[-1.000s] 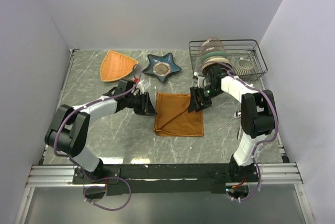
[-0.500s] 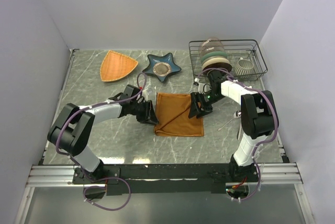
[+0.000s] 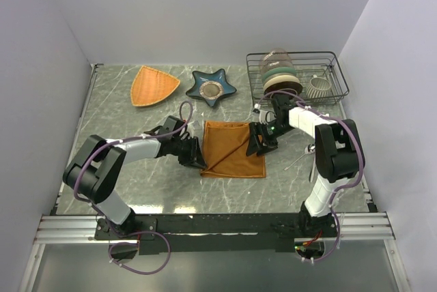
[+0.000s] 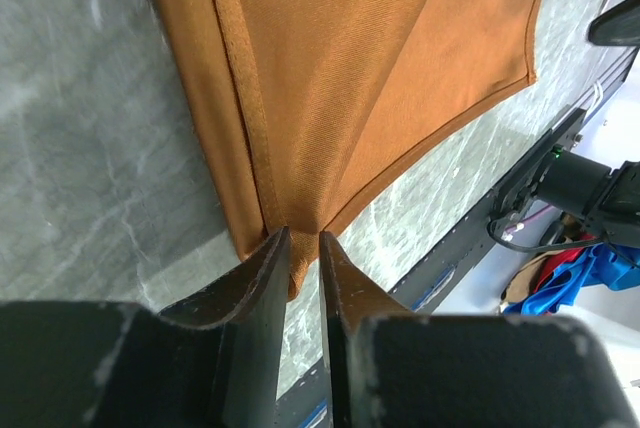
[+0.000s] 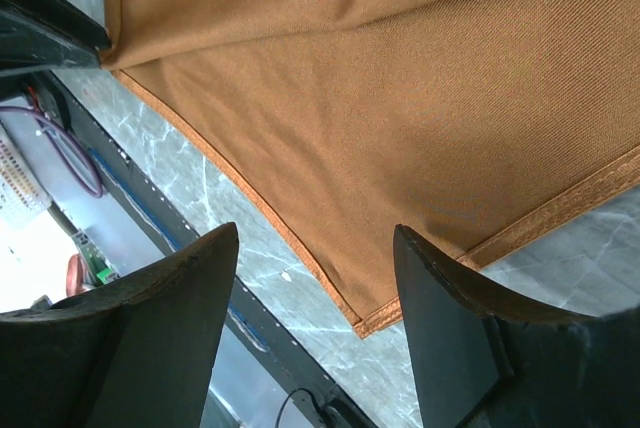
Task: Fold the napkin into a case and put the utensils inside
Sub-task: Smooth out the upper triangle-folded napkin at the center of the board.
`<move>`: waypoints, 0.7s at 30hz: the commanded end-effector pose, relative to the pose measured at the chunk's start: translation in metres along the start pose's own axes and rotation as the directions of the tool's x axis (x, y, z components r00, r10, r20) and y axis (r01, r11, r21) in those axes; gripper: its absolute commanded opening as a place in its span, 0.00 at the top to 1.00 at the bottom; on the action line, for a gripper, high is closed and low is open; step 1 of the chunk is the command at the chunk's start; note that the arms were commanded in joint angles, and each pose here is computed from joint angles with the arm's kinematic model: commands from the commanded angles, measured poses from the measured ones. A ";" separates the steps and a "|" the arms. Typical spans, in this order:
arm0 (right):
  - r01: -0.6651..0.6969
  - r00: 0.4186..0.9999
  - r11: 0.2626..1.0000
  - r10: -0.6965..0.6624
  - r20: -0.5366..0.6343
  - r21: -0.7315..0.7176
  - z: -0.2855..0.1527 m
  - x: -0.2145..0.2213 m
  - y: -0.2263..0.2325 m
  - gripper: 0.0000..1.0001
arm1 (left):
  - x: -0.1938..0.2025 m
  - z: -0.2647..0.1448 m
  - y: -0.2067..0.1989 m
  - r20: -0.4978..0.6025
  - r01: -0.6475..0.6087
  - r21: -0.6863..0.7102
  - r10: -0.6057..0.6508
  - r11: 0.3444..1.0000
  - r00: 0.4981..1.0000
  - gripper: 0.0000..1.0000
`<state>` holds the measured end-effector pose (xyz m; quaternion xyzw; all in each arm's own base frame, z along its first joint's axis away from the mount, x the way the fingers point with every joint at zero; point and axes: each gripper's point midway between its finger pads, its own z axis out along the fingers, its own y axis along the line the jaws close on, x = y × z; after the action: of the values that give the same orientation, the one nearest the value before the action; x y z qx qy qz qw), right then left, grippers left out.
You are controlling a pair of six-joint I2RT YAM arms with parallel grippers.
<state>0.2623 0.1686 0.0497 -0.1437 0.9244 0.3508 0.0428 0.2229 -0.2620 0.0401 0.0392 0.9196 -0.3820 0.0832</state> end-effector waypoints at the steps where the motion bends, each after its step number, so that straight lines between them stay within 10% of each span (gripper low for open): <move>1: 0.041 0.997 0.999 -0.040 0.062 -0.016 -0.010 -0.011 0.011 0.29 | 0.003 0.004 0.002 0.001 0.017 -0.006 -0.017 1.000 1.000 0.76; 10: 0.134 0.979 0.986 -0.116 0.168 -0.098 -0.043 -0.046 0.043 0.27 | -0.027 -0.068 -0.100 0.278 -0.408 0.272 0.335 0.871 0.900 0.64; 21: 0.074 0.965 0.962 -0.002 0.263 -0.263 -0.053 -0.107 0.063 0.34 | -0.021 -0.027 -0.103 0.135 -0.208 0.508 0.162 0.836 0.978 0.95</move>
<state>0.3325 0.1886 0.1380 -0.1479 0.8728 0.4377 0.1577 0.2277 -0.3025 0.1306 0.1358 0.8017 -0.5565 0.1711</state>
